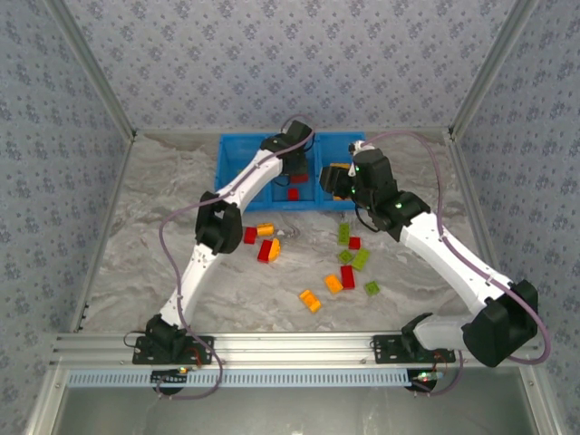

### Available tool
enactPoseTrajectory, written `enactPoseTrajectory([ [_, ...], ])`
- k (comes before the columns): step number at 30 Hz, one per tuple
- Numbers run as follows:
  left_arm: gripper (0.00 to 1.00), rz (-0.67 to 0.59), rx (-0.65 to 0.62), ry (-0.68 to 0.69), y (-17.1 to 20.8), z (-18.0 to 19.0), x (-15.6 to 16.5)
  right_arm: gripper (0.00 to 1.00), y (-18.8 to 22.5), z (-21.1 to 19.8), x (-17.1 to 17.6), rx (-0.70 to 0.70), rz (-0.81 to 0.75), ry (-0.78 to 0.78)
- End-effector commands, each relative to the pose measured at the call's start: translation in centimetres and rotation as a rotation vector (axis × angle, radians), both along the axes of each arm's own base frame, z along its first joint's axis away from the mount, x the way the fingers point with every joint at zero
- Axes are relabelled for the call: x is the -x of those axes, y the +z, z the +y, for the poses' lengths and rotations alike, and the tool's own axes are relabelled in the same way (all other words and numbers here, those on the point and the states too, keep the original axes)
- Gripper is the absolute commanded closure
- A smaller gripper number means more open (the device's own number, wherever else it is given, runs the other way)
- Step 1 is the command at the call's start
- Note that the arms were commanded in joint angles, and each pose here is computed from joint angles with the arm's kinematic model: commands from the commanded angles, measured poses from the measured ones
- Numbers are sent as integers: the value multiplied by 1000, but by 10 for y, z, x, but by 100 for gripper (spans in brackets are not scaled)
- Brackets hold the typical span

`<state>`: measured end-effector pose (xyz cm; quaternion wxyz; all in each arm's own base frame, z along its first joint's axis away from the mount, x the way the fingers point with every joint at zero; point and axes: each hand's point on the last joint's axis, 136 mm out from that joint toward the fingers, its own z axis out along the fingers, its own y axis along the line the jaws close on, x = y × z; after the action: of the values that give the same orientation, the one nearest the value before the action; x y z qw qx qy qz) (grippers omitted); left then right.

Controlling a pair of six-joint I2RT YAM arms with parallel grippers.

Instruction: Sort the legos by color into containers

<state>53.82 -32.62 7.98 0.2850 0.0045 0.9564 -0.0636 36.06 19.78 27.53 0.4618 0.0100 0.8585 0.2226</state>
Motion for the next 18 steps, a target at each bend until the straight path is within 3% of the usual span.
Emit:
enactPoseTrajectory([
  [1,73,-137,25,-1,85,-4,4,41,12,-4,5,-17,-21,1],
  [10,75,-343,70,54,217,27,59,42,2,-21,37,66,16,16],
  [14,74,-384,138,12,249,42,114,43,-23,-34,61,130,113,-2],
  [18,73,-403,193,-67,252,56,181,42,-53,-42,84,206,215,-14],
])
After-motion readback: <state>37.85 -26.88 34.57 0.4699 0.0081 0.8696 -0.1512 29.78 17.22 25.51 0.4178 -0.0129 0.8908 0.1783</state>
